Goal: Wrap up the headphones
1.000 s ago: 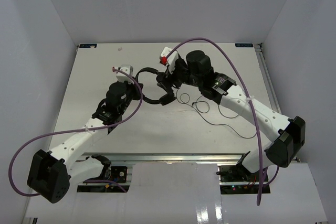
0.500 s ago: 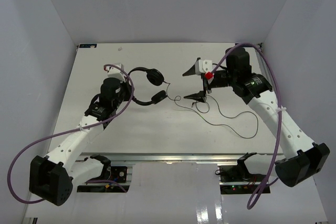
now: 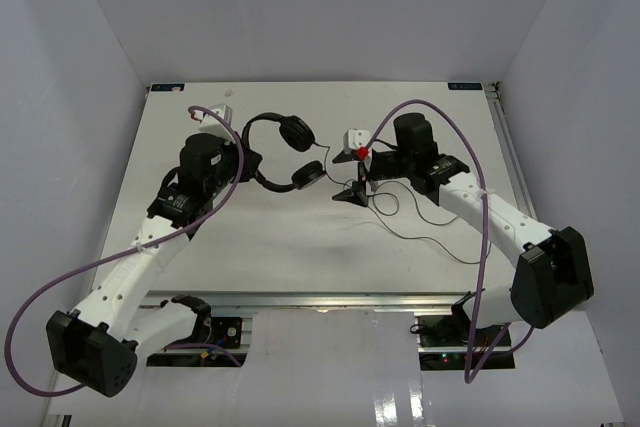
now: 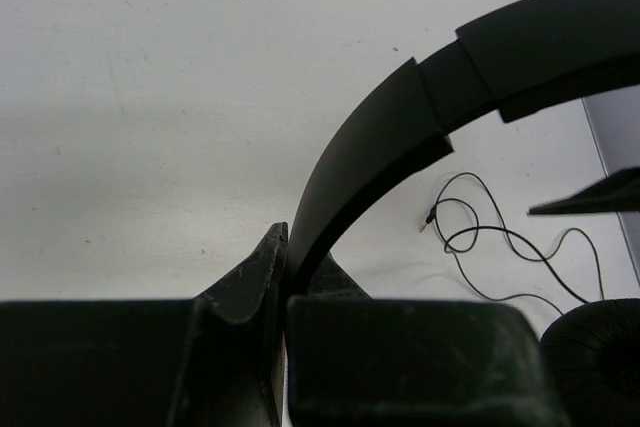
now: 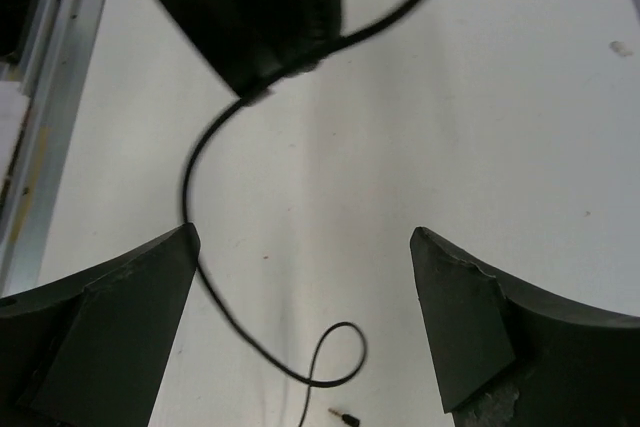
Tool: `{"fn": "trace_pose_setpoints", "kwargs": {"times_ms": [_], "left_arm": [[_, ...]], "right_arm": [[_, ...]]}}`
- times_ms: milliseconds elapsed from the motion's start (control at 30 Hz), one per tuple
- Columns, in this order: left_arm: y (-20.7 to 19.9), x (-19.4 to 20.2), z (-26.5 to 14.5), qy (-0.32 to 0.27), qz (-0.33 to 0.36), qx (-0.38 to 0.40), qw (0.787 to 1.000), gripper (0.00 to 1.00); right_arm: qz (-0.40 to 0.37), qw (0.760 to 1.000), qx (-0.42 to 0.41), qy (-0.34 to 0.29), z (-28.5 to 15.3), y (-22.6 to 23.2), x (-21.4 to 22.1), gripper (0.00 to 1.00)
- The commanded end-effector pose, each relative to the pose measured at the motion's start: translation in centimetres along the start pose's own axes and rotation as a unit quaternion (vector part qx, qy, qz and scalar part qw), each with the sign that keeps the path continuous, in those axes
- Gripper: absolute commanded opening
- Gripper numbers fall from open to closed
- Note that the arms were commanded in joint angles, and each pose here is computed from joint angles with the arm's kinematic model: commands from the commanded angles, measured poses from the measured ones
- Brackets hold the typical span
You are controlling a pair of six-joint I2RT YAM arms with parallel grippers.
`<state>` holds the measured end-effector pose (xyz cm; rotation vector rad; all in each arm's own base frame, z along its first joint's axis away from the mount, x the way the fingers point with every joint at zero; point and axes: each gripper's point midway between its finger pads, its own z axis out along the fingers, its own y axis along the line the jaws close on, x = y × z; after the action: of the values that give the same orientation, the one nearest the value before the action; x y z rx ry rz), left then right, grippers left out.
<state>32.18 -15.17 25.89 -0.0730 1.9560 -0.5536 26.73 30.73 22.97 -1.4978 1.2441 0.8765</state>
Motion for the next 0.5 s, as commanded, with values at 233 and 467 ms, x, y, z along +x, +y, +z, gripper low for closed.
{"fn": "trace_pose_setpoints", "kwargs": {"times_ms": [233,467], "left_arm": [[-4.6,-7.9,-1.9,-0.053,-0.111,0.067,0.99,0.0],[-5.3,-11.4,-1.1,-0.06,-0.172,0.109,0.977,0.0]], "right_arm": [[-0.002,0.995,-0.049,-0.087,2.7,2.7,-0.8,0.76],[0.019,0.99,-0.073,-0.118,2.4,3.6,-2.4,0.62]]}}
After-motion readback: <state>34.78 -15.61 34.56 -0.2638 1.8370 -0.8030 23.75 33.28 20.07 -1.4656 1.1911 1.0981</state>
